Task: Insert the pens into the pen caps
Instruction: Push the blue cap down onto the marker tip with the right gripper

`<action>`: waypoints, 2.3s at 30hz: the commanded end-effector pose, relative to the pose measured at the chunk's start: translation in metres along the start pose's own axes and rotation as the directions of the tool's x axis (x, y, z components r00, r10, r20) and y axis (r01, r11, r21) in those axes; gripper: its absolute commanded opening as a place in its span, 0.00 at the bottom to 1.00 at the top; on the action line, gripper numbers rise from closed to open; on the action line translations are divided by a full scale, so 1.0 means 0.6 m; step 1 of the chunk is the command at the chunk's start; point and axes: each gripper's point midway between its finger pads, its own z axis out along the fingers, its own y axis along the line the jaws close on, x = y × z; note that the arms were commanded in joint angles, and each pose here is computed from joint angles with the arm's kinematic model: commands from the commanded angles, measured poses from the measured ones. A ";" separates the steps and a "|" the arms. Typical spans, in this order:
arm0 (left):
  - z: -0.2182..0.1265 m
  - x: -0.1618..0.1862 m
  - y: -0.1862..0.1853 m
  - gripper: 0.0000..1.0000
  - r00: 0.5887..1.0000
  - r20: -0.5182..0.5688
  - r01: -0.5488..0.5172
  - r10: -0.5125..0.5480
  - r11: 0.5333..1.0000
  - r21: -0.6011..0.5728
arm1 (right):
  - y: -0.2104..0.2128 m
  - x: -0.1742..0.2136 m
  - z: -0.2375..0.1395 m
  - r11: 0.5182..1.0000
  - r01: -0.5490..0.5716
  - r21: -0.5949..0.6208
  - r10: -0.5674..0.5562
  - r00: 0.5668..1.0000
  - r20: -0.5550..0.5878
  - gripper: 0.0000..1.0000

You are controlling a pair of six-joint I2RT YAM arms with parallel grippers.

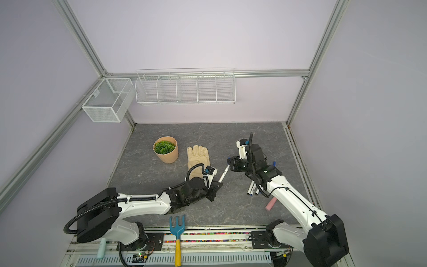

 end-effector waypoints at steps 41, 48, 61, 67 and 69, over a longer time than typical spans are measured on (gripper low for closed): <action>0.011 -0.013 -0.030 0.00 0.999 -0.021 -0.024 0.025 0.999 0.045 | -0.003 -0.028 -0.030 1.000 -0.006 -0.010 0.007 0.999 0.052 0.06; 0.010 -0.014 -0.029 0.00 1.000 -0.019 -0.023 0.024 0.999 0.043 | -0.018 -0.003 -0.017 1.000 -0.026 0.000 0.026 1.000 0.017 0.06; 0.011 -0.013 -0.026 0.00 1.000 -0.020 -0.020 0.021 0.999 0.035 | -0.020 0.012 -0.015 1.000 -0.022 0.004 0.022 1.000 -0.007 0.06; 0.012 -0.014 -0.026 0.00 1.000 -0.021 -0.019 0.019 0.999 0.033 | -0.011 0.017 -0.016 0.999 -0.037 -0.020 0.036 0.999 -0.013 0.06; 0.012 -0.015 -0.026 0.00 1.000 -0.016 -0.018 0.019 0.999 0.033 | -0.009 0.022 -0.016 0.999 -0.045 -0.027 0.045 0.999 -0.019 0.07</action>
